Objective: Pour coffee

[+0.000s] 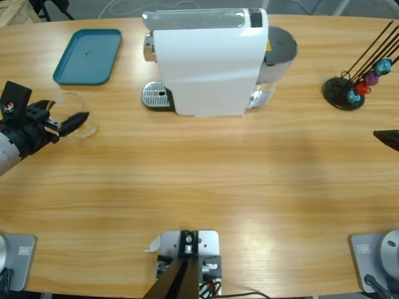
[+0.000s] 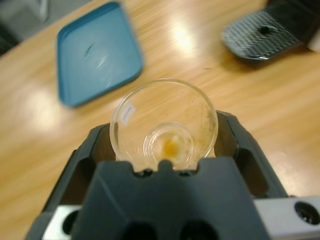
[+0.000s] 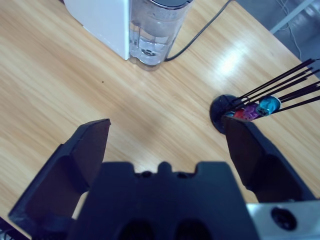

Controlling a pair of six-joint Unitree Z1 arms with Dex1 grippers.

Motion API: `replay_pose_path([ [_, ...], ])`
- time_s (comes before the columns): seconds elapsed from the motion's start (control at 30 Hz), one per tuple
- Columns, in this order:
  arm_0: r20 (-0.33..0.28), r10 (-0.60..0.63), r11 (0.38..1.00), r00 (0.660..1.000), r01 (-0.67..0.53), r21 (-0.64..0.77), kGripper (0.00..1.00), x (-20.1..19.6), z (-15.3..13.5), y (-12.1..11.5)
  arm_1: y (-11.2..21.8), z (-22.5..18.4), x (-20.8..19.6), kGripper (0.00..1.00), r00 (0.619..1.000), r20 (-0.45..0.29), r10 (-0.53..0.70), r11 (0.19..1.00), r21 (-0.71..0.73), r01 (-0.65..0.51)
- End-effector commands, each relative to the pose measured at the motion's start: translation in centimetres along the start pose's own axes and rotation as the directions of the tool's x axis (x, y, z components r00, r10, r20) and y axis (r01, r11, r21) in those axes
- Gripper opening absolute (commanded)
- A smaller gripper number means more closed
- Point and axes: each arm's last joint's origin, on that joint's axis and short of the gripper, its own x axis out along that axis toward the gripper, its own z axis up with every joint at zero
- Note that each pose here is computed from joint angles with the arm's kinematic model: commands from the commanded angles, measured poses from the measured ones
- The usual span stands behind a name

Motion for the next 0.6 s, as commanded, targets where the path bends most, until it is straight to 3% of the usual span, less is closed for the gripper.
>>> replay_pose_path([
  [0.03, 0.084, -0.285, 0.957, 0.955, 0.278, 0.088, 0.000, -1.2, 0.7, 2.9, 0.0, -1.0, 0.4, 1.000, 1.000, -0.013, -0.021, 0.999, -0.043, 0.021],
  [0.13, 0.127, -0.422, 0.906, 0.898, 0.415, 0.076, 0.000, -0.5, 1.7, 4.0, 0.0, -1.0, 0.4, 1.000, 1.000, -0.011, -0.022, 0.999, -0.045, 0.022],
  [0.23, 0.132, -0.510, 0.860, 0.850, 0.500, 0.104, 0.000, 1.0, 2.9, 4.5, -0.1, -1.0, 0.2, 1.000, 1.000, -0.004, -0.021, 0.999, -0.042, 0.021],
  [0.4, 0.168, -0.545, 0.838, 0.821, 0.537, 0.093, 0.000, 4.4, 3.9, 8.1, -0.3, -1.2, 0.0, 1.000, 1.000, 0.006, -0.030, 0.999, -0.040, 0.031],
  [0.47, 0.173, -0.533, 0.846, 0.829, 0.523, 0.100, 0.000, 6.2, 4.6, 9.5, -0.3, -1.2, 0.0, 1.000, 1.000, 0.005, -0.031, 0.999, -0.042, 0.031],
  [0.6, 0.154, -0.548, 0.836, 0.822, 0.536, 0.114, 0.000, 9.1, 6.5, 10.0, -0.2, -1.2, 0.0, 1.000, 1.000, 0.004, -0.031, 0.999, -0.042, 0.031],
])
